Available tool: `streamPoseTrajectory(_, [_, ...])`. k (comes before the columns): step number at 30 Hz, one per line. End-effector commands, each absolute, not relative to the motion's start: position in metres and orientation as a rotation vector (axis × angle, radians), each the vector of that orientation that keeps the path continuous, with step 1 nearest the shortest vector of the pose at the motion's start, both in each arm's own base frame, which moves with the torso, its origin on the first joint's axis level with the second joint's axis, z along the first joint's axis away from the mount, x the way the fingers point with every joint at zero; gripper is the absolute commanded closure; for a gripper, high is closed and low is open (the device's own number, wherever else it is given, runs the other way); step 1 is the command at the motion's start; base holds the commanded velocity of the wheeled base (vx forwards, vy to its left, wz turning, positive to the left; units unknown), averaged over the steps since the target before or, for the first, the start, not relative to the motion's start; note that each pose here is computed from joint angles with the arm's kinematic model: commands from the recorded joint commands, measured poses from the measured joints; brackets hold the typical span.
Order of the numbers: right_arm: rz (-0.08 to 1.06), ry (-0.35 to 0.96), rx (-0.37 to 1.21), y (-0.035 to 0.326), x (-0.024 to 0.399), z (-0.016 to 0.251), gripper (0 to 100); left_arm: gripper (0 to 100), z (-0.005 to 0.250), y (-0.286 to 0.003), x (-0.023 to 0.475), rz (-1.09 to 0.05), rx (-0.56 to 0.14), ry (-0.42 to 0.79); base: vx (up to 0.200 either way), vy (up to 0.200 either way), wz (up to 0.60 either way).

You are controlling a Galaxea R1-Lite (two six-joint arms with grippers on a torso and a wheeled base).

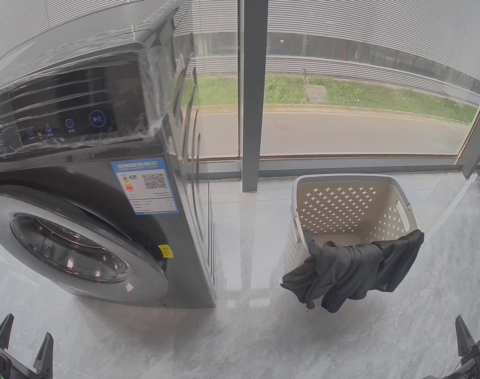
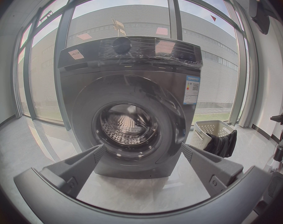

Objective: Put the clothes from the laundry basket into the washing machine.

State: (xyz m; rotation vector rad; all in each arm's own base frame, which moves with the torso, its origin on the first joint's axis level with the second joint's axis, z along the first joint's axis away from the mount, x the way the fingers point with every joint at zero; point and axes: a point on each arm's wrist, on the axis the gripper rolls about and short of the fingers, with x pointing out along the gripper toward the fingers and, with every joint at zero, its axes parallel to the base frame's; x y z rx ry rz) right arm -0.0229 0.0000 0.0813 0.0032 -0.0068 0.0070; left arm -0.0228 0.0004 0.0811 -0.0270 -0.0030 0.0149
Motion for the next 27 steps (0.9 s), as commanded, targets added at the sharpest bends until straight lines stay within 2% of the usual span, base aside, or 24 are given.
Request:
streamPoseTrajectory(1, [0.008,-0.006,0.003,0.0000,-0.0228,0.0761,0,0,0.0762,0.0004,-0.0229,0.015,-0.028,-0.005,0.000,0.200,0.00])
streamPoseTrajectory(27, [0.009,-0.006,0.003,0.0001,-0.0228,0.0761,0,0,0.0762,0.0004,-0.0229,0.015,-0.028,-0.005,0.000,0.200,0.00])
